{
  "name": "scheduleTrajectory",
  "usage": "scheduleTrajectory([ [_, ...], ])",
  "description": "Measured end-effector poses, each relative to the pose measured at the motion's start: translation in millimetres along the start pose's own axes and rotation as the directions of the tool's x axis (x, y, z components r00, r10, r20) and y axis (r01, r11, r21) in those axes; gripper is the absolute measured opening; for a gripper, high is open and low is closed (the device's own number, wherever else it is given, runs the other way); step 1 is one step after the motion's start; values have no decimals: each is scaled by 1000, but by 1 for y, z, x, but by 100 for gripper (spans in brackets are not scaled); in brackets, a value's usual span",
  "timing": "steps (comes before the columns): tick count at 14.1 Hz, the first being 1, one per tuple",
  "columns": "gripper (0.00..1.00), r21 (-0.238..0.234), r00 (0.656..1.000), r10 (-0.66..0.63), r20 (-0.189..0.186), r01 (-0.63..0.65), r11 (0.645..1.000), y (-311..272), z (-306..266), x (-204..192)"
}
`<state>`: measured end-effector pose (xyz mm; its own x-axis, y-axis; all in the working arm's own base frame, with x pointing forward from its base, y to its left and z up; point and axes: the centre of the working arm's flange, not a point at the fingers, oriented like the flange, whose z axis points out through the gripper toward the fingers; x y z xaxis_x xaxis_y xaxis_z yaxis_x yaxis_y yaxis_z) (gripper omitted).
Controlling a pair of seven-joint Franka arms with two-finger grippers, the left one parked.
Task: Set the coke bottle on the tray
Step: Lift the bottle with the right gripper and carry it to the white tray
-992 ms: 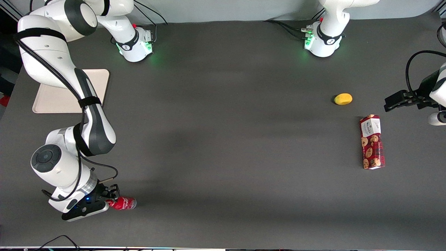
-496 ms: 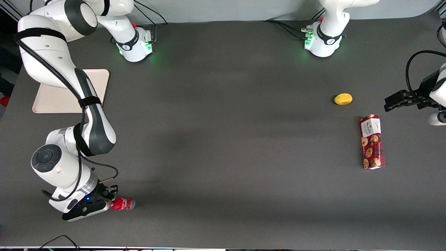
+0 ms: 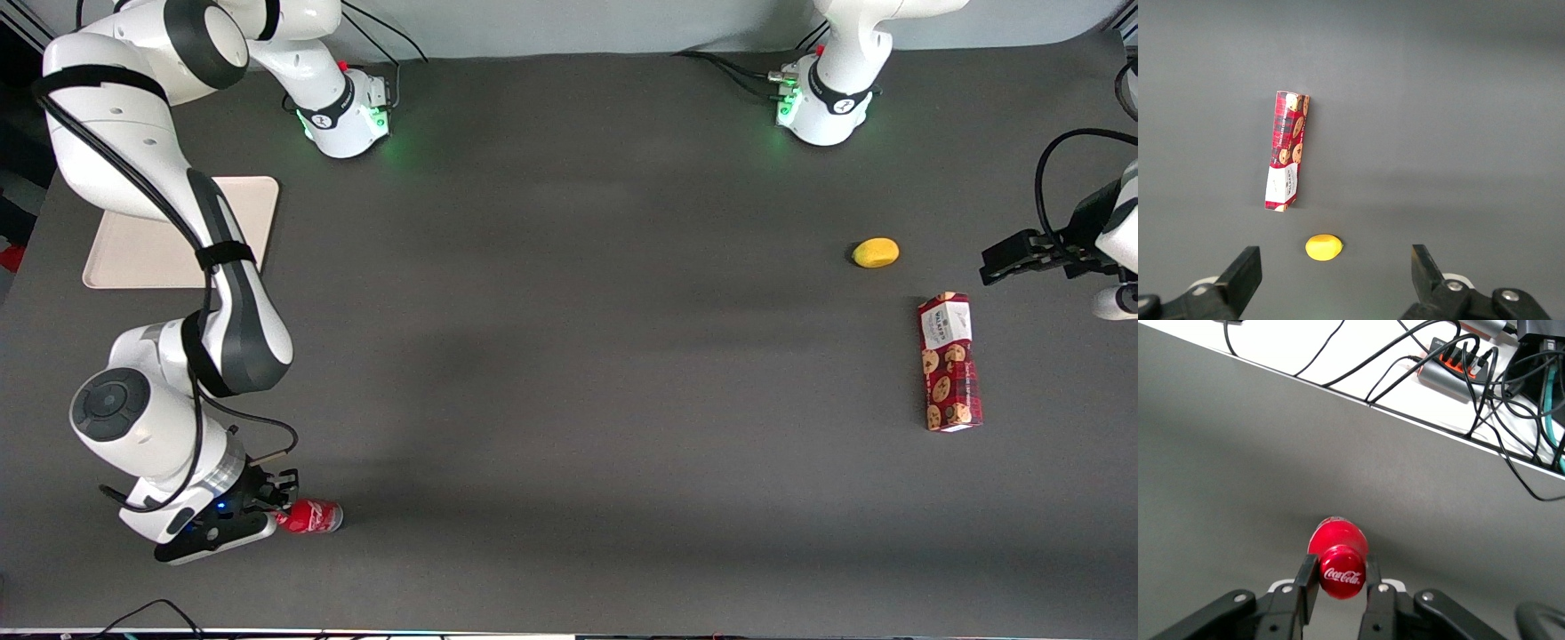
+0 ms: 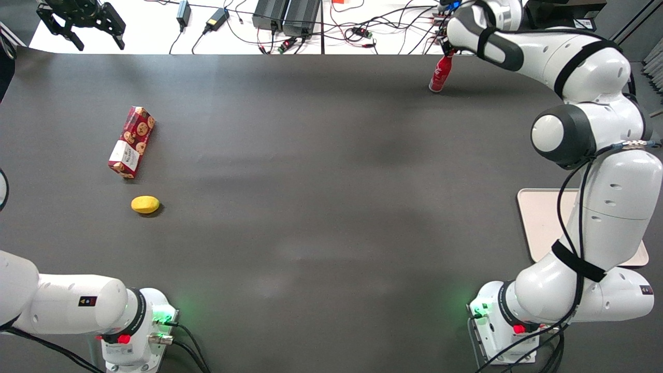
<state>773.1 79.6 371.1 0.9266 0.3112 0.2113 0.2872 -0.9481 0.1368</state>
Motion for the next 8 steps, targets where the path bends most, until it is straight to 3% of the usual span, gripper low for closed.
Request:
scheduleTrajectory([
  [6,33,-18,996,14,85,-12,1000,0,-162,-16],
  [8,33,-23,987,15,163,-12,1000,1,-225,-42],
])
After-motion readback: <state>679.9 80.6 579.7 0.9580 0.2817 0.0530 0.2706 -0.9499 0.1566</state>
